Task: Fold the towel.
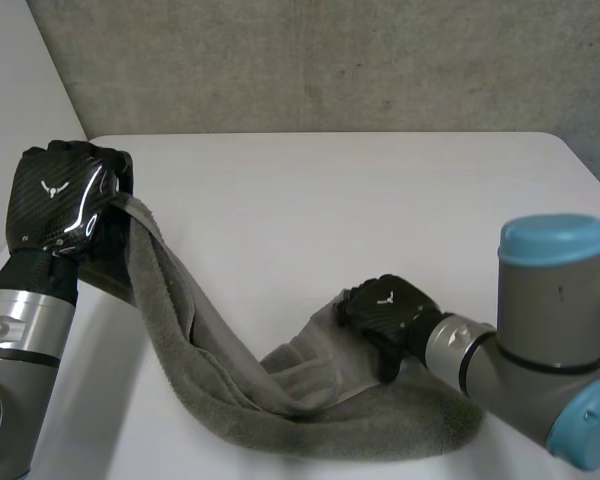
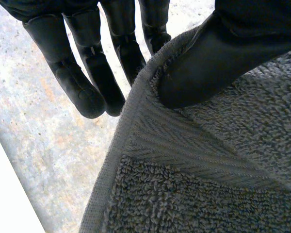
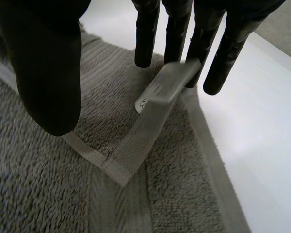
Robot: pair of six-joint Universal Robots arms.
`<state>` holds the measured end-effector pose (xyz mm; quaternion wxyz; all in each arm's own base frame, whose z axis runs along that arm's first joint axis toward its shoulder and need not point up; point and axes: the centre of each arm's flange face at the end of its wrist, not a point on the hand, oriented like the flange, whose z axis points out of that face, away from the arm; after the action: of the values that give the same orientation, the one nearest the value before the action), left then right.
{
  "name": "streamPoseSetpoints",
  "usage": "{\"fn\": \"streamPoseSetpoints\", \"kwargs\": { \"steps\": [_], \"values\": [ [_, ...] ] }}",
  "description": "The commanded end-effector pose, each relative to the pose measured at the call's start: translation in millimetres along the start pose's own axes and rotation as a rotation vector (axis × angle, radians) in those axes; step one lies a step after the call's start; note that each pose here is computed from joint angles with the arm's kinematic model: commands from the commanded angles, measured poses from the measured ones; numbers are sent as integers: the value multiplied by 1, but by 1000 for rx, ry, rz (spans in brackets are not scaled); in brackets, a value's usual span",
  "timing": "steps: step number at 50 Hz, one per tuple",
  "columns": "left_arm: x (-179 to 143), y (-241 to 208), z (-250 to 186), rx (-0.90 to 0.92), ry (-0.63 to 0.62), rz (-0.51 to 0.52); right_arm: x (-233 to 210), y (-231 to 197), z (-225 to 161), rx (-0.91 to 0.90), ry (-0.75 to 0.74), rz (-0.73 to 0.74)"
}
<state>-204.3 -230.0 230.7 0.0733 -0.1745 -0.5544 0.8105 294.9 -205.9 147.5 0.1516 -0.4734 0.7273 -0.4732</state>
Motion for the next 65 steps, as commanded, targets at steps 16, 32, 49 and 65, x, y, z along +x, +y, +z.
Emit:
{"fn": "streamPoseSetpoints", "kwargs": {
  "steps": [16, 32, 49, 65],
  "values": [
    [2, 7, -4, -28, 5, -3, -17, 26, 3, 47, -20, -50],
    [3, 8, -5, -33, 7, -4, -14, 25, 11, 117, 25, -74],
    [2, 6, -5, -27, 5, 0, 15, -22, -5, 287, 144, -19],
    [-13, -71, 19, 81, -12, 14, 125, -137, -136, 397, 481, -45]
  ]
}}
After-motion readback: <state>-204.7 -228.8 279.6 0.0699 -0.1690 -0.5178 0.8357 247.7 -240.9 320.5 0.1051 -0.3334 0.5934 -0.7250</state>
